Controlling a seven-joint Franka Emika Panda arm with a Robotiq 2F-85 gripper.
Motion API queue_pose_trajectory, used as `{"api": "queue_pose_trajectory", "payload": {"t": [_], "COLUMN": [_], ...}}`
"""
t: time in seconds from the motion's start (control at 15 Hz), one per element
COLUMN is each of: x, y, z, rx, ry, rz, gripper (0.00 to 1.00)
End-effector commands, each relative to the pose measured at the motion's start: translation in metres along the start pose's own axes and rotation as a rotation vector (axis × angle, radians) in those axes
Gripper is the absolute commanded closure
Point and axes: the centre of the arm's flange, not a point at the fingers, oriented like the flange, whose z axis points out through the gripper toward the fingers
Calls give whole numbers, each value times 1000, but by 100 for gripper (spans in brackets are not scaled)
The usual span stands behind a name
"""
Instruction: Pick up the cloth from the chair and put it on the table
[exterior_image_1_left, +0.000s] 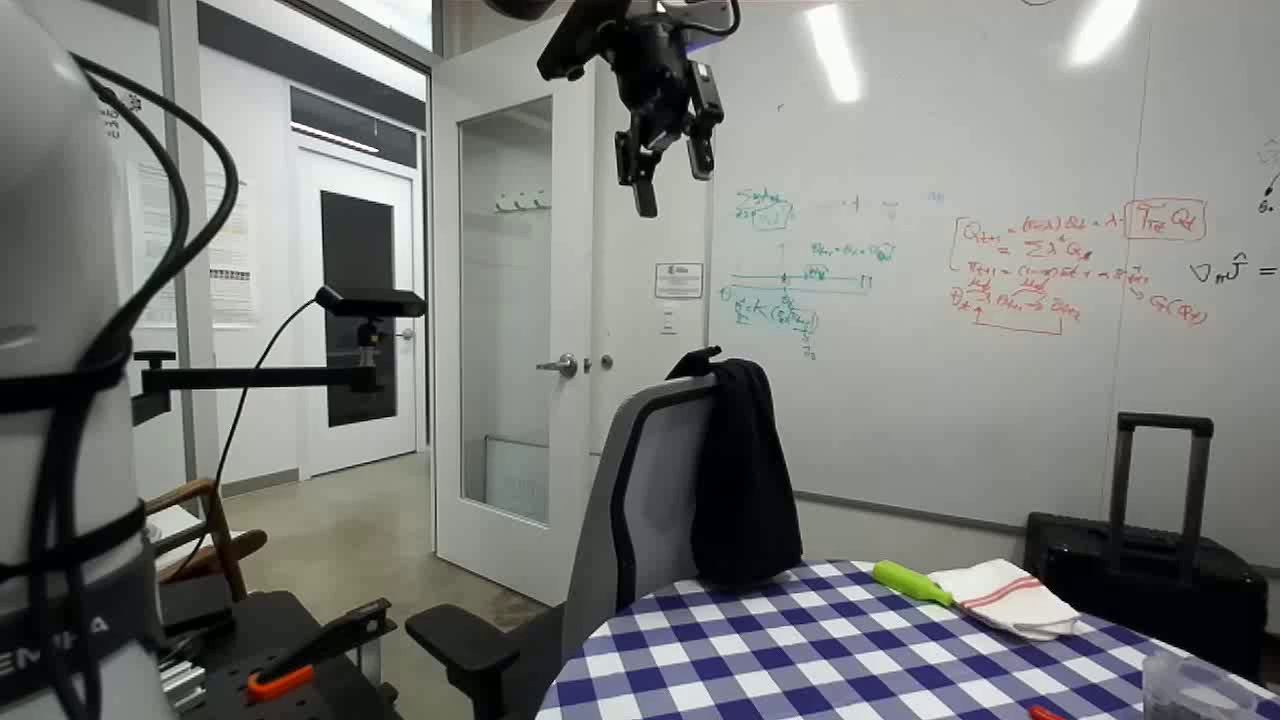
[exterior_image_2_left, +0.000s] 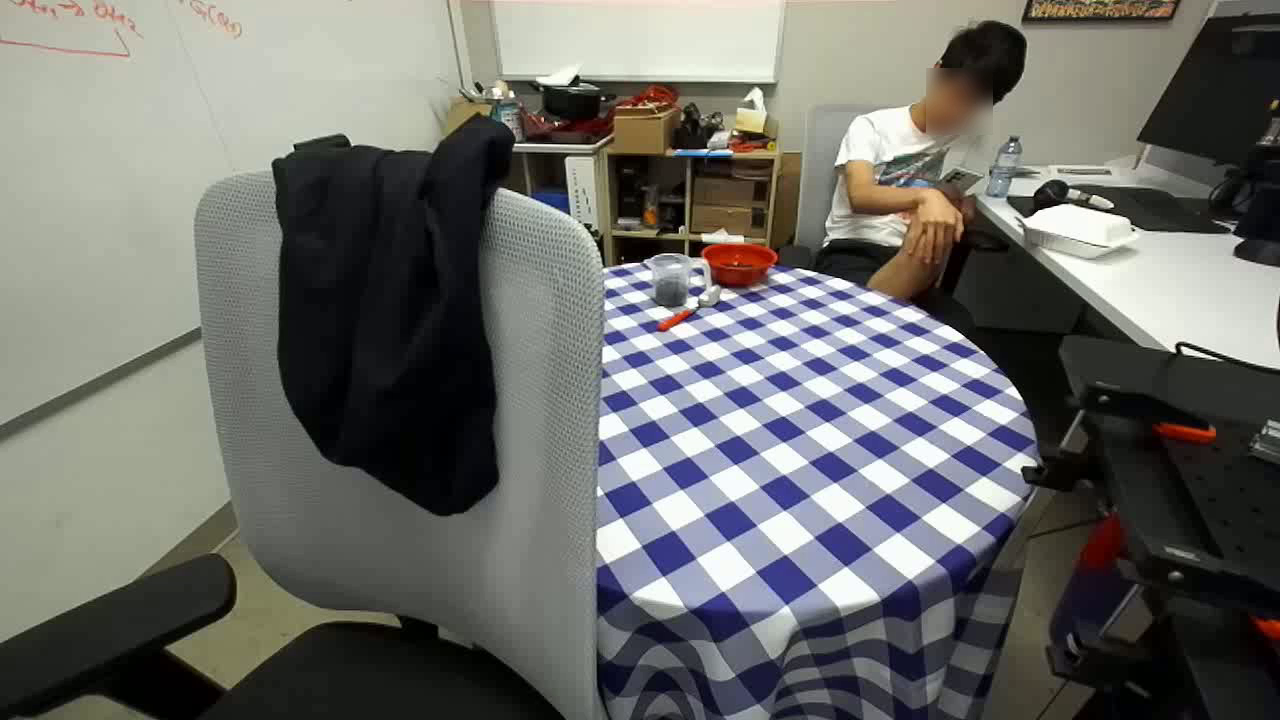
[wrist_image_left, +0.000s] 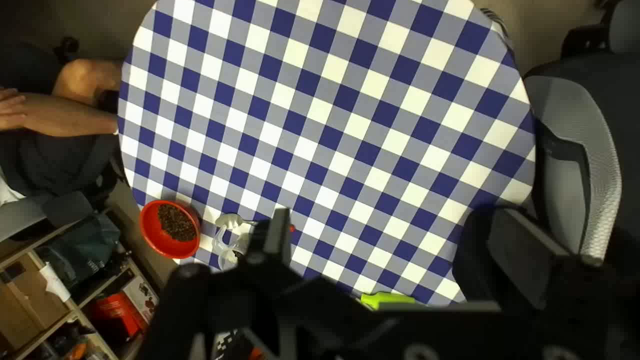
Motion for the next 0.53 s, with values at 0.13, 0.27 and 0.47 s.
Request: {"api": "queue_pose_trajectory", "payload": {"t": [0.13,0.27,0.47], "x": [2,12,26], "y": [-2,-8,-23], "z": [1,7,25], "rx": [6,2,12], "ry": [0,5,46], "rz": [-1,15,-19], "gripper": [0,0,0]}}
